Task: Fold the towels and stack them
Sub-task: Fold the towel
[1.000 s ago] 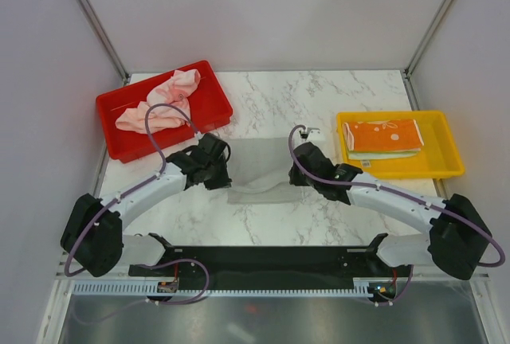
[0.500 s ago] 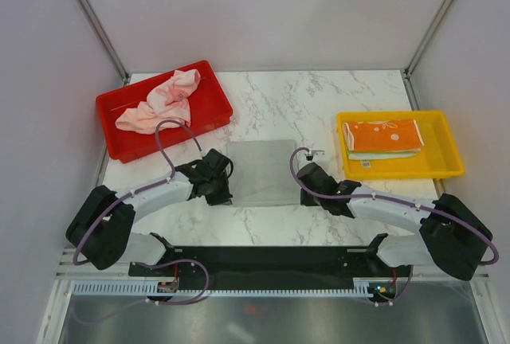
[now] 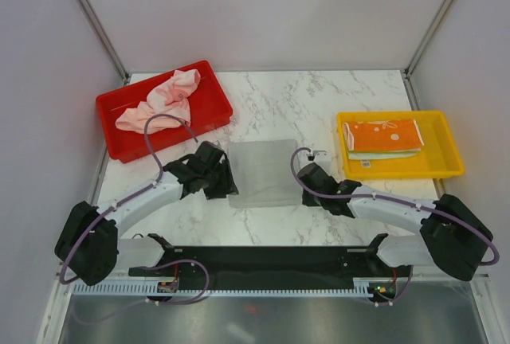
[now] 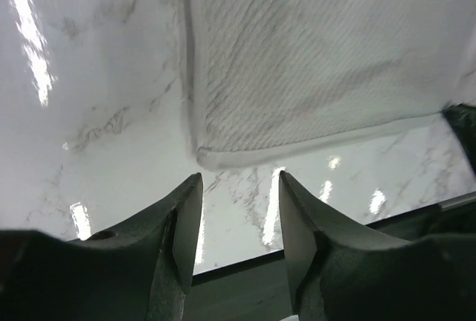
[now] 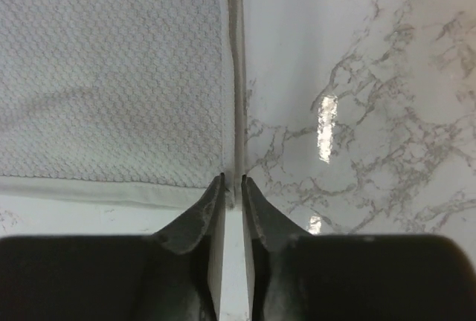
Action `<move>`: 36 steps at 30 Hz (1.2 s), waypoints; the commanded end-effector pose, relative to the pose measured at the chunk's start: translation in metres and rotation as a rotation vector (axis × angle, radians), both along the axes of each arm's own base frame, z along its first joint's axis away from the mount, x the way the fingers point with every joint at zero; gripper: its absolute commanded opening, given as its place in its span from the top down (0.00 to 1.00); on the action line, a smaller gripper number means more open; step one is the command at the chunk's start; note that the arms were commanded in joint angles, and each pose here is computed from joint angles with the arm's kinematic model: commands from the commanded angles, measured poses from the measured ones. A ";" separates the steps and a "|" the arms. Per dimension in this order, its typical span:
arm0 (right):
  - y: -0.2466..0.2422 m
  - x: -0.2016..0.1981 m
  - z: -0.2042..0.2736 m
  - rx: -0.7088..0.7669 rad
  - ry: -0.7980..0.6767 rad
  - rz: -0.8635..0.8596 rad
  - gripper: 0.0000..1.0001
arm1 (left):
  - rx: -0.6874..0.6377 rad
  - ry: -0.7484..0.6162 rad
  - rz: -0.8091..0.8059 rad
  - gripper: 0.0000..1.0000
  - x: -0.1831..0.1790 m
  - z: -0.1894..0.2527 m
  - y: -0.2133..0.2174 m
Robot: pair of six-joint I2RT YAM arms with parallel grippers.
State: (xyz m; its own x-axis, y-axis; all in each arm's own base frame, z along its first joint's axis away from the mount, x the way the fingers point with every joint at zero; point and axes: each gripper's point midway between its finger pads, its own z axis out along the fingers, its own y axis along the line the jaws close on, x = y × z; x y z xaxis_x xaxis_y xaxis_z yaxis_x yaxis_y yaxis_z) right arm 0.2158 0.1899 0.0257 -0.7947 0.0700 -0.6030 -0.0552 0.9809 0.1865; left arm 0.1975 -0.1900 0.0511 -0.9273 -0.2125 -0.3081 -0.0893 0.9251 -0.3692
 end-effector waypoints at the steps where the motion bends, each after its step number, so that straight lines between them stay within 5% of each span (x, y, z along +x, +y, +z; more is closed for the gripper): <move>1: -0.002 0.007 0.027 0.007 -0.037 -0.031 0.76 | -0.064 -0.135 0.014 0.47 0.042 0.053 -0.001; 5: 0.015 0.025 0.070 0.067 -0.132 0.023 0.49 | -0.082 -0.223 0.026 0.51 0.098 0.076 -0.004; 11: 0.054 0.096 0.094 0.163 -0.205 0.178 0.57 | -0.055 -0.231 -0.025 0.55 0.154 0.065 -0.023; 18: 0.050 0.180 0.058 0.185 -0.149 0.219 0.64 | 0.044 -0.179 -0.043 0.57 0.193 0.016 -0.027; 29: 0.007 0.199 0.009 0.092 -0.078 0.150 0.64 | 0.065 -0.091 -0.071 0.55 0.190 -0.030 -0.034; 36: 0.007 0.194 0.055 0.114 -0.092 0.297 0.48 | 0.045 -0.282 -0.184 0.42 0.210 0.049 -0.038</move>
State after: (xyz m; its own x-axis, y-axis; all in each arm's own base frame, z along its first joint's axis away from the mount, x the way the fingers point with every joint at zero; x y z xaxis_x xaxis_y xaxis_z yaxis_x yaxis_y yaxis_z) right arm 0.3962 0.1916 0.0291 -0.7967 -0.0349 -0.6034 -0.2413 0.9336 0.2647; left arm 0.3841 -0.2203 0.0327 -0.9062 -0.1164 -0.4064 0.0192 0.9490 -0.3146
